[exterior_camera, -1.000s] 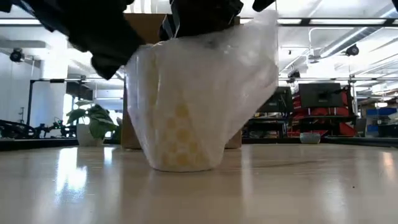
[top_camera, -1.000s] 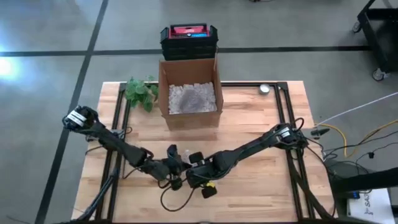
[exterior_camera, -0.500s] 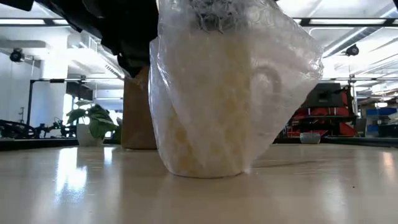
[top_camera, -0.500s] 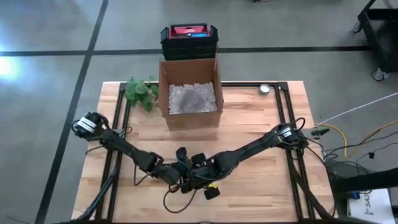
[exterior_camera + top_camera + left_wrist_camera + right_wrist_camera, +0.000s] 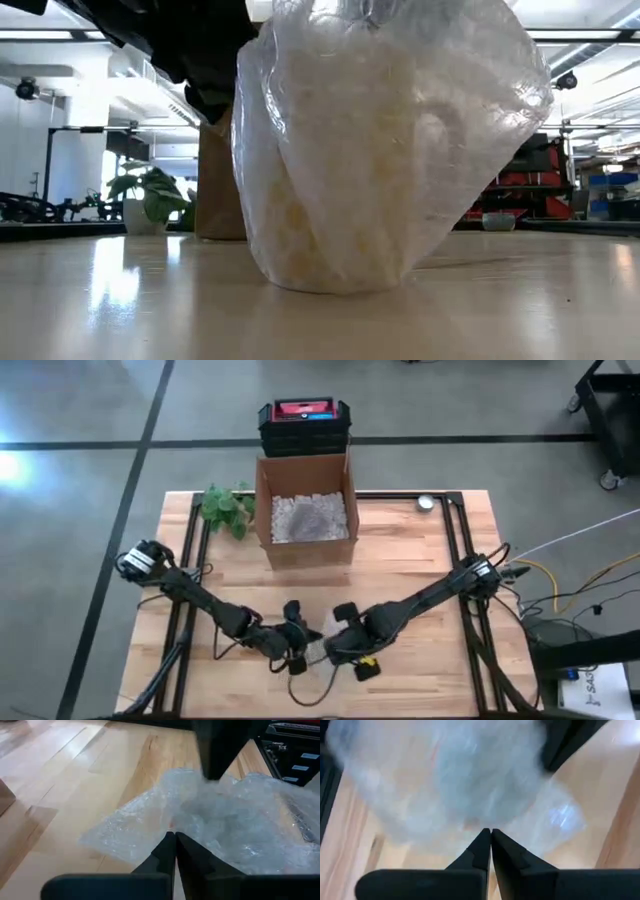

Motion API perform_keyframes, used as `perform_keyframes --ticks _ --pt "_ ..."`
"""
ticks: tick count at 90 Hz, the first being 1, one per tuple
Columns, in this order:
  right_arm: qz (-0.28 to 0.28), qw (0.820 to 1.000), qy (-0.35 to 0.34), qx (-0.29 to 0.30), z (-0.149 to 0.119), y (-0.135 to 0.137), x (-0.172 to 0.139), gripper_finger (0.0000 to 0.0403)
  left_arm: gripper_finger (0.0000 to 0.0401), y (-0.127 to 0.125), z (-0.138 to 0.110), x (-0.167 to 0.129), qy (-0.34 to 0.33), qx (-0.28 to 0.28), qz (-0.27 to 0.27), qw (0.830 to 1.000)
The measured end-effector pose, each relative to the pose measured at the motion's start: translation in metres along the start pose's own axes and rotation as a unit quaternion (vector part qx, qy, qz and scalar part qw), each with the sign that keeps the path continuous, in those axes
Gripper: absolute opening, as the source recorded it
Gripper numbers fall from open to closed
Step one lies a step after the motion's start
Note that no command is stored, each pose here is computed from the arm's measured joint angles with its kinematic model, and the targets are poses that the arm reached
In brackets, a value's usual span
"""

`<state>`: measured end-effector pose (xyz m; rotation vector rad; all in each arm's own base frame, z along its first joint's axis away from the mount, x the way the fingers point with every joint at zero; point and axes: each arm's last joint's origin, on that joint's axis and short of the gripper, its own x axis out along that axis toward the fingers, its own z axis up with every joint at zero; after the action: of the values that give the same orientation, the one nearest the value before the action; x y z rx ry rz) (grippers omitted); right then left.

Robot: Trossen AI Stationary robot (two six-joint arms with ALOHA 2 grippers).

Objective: Wrap mug
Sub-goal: Wrap the yellow mug using the bubble wrap

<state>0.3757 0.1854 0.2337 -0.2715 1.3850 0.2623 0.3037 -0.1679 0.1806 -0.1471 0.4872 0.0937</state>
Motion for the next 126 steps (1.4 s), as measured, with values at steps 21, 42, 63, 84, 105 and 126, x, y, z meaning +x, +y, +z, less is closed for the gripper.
perform_keyframes --ticks 21,42,63,84,105,126 --pt "-0.006 1.000 0.000 -0.001 -0.006 0.034 0.004 0.0000 0.0000 0.000 0.001 -0.001 -0.002 0.002 0.000 1.000" --pt "-0.043 0.993 -0.107 -0.029 0.015 0.027 0.004 0.0000 0.0000 0.000 0.002 -0.001 -0.007 -0.001 -0.001 1.000" --pt "-0.048 0.988 -0.147 -0.016 0.024 -0.007 0.019 0.0000 0.0000 0.000 0.002 -0.001 -0.008 -0.004 -0.001 1.000" --pt "-0.021 0.991 -0.129 -0.011 0.014 -0.019 0.046 0.0000 0.0000 0.000 0.002 -0.001 -0.009 -0.004 0.000 1.000" --pt "-0.008 0.989 -0.148 -0.008 0.013 -0.030 0.059 0.0000 0.0000 0.000 0.005 -0.005 -0.012 0.001 -0.002 1.000" --pt "-0.015 0.989 -0.146 0.003 0.012 -0.034 0.059 0.0000 0.0000 -0.009 0.030 -0.046 -0.048 -0.002 -0.050 0.998"
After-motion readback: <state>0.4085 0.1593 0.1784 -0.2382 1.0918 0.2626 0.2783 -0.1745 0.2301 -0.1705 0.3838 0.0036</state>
